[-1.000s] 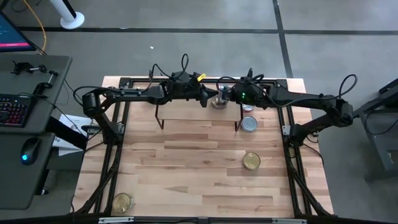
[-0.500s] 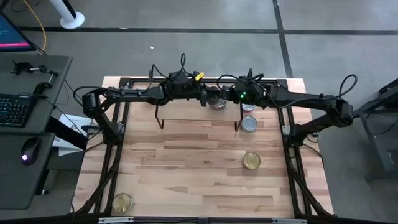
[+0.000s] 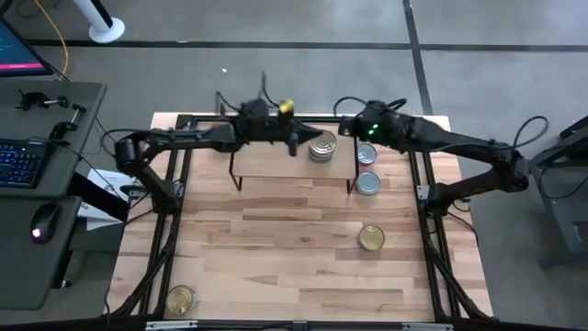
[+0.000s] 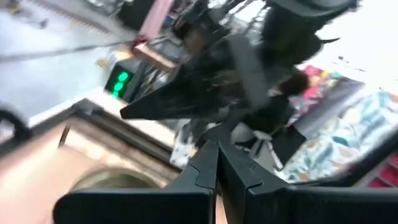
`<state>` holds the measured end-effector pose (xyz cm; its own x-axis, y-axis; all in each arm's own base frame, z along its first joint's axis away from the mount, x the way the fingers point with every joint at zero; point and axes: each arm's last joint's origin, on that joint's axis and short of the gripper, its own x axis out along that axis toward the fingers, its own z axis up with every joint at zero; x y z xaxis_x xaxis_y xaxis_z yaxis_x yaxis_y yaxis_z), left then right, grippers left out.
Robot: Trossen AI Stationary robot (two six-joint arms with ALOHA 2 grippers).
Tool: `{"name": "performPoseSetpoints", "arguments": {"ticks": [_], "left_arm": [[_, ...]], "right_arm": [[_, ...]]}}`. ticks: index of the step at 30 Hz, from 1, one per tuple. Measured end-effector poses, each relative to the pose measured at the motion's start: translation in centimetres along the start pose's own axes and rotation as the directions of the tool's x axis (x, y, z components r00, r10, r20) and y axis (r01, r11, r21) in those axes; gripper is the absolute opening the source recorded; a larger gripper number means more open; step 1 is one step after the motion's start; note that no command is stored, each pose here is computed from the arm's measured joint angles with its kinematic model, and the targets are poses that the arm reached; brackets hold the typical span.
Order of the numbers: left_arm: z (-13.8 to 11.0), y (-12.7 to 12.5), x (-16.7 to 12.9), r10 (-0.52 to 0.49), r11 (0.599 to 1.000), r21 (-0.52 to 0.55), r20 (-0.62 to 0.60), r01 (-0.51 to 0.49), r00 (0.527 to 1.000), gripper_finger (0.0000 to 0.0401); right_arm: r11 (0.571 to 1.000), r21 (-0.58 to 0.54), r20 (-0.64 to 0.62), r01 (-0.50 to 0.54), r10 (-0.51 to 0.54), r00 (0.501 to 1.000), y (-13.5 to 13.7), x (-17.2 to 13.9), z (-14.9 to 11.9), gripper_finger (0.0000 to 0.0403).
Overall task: Stack canned seafood by type on shelf
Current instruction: Adjust the stacked blue pink tuna cans on the shelf
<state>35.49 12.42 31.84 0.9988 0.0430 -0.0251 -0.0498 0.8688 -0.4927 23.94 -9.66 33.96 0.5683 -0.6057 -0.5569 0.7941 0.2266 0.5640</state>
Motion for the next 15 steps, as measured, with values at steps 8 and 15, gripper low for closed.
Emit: {"name": "performPoseSetpoints", "arguments": {"ticks": [8,15], "left_arm": [[0.3,-1.8,-6.6,0.240,0.962,0.197,-0.266,-0.191,0.934,0.0000],[-4.6,0.1,-5.6,0.387,0.907,0.334,-0.431,-0.254,0.815,0.0000]], "right_arm": [[0.959,-0.165,-0.008,-0.230,0.232,0.973,3.2,-4.2,1.3,0.0000],[0.941,-0.227,0.042,-0.250,0.266,0.963,4.6,-6.2,1.2,0.0000]]}}
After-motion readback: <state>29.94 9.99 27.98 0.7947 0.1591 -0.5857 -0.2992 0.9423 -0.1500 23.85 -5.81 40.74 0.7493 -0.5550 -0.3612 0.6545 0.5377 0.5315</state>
